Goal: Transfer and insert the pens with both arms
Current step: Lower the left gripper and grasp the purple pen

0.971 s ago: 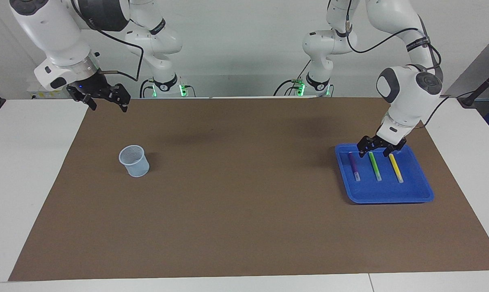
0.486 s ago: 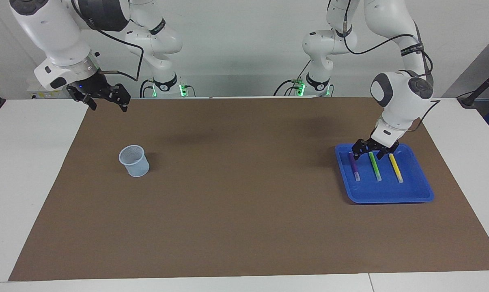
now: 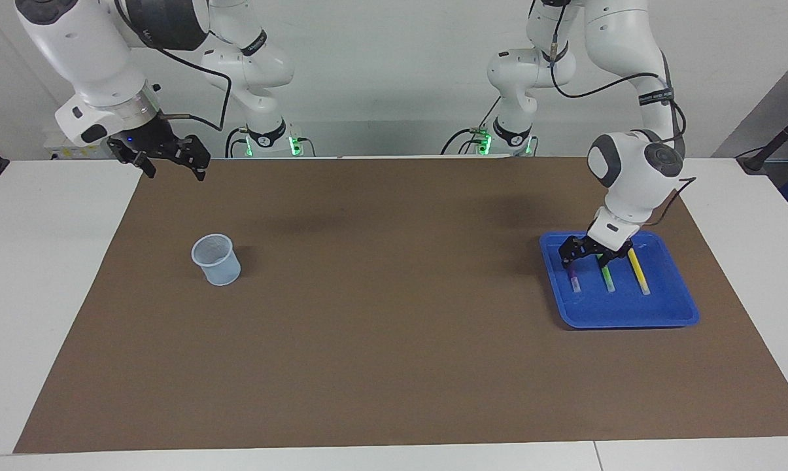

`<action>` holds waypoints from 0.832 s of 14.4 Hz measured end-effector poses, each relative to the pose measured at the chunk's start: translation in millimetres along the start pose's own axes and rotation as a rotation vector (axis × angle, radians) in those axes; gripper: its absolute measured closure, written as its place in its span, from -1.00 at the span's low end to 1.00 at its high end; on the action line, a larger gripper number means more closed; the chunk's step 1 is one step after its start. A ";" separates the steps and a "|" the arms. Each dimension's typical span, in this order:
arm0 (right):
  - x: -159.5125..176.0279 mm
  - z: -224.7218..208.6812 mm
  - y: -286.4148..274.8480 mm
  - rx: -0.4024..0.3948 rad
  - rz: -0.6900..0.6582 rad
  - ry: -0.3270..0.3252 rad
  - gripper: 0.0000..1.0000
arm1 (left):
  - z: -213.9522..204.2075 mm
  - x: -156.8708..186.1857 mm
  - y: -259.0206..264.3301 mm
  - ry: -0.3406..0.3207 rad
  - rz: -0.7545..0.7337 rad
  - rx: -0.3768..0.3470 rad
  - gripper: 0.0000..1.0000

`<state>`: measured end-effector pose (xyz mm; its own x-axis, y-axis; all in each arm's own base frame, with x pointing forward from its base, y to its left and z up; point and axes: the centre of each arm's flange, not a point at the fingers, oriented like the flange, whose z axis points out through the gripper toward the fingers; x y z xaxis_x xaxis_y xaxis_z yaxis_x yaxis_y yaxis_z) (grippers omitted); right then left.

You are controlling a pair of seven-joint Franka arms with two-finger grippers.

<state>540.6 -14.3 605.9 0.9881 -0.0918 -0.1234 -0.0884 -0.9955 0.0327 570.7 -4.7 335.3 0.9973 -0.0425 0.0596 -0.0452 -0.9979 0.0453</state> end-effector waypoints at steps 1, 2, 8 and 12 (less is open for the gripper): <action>0.0 0.0 0.0 0.000 0.000 0.000 -1.00 | 5.0 0.3 0.1 -0.004 0.000 0.000 -1.00; 0.0 0.0 0.0 0.000 0.000 0.000 -1.00 | 8.4 -0.4 -0.2 -0.010 0.000 0.000 -1.00; 0.0 0.0 0.0 0.000 0.000 0.000 -1.00 | 21.7 -11.8 -3.1 -0.060 -0.007 -0.002 -0.81; 0.0 0.0 0.0 0.000 0.000 0.000 -1.00 | 22.5 -13.7 -3.4 -0.076 -0.008 -0.004 -0.80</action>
<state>540.6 -14.3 605.9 0.9881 -0.0918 -0.1234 -0.0884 -0.9956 0.0327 558.5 -1.8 311.9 0.9991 -0.0380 -0.0166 -0.0372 -0.9981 0.0494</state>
